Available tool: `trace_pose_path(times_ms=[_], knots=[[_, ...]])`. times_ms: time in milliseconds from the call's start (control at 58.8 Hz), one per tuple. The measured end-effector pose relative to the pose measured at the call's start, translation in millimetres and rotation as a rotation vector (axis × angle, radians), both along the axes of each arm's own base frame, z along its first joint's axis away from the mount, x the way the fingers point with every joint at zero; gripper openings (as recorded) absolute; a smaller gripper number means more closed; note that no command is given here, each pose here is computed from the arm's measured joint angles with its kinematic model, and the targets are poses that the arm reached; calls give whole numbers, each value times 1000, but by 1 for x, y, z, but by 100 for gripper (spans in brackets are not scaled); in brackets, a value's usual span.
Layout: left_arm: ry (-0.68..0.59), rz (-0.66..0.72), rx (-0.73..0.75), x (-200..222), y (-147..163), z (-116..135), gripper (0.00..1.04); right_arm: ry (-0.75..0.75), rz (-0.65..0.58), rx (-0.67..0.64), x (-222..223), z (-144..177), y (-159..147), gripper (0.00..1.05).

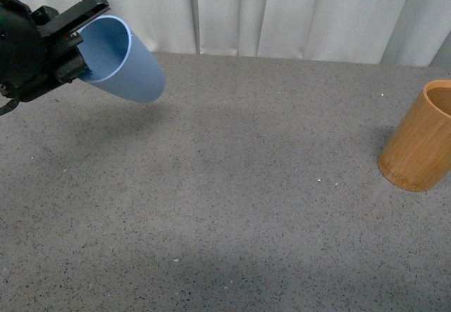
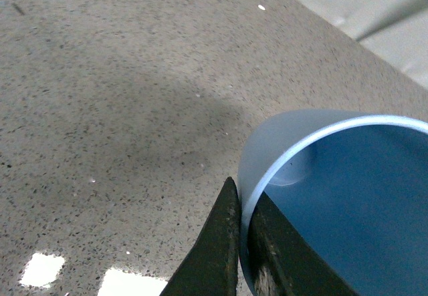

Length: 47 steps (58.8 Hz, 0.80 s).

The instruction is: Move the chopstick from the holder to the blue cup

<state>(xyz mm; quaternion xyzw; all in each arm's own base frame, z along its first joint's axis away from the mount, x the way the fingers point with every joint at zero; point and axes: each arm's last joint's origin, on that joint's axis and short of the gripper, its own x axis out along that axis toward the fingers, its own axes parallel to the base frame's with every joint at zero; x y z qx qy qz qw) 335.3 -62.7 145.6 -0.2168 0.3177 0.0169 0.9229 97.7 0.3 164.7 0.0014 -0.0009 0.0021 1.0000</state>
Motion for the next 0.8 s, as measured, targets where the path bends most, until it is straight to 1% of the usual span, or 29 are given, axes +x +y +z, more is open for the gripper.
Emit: trace_pose_path(times_ms=[187, 340, 544, 799], knots=[[10, -164, 97, 1, -21, 6, 4, 0, 0, 0, 0, 0, 0, 95], [23, -261, 179, 0, -38, 2, 4, 0, 0, 0, 0, 0, 0, 95], [65, -285, 253, 4, -48, -10, 4, 0, 0, 0, 0, 0, 0, 95], [122, -314, 304, 8, -55, -21, 4, 0, 0, 0, 0, 0, 0, 95]])
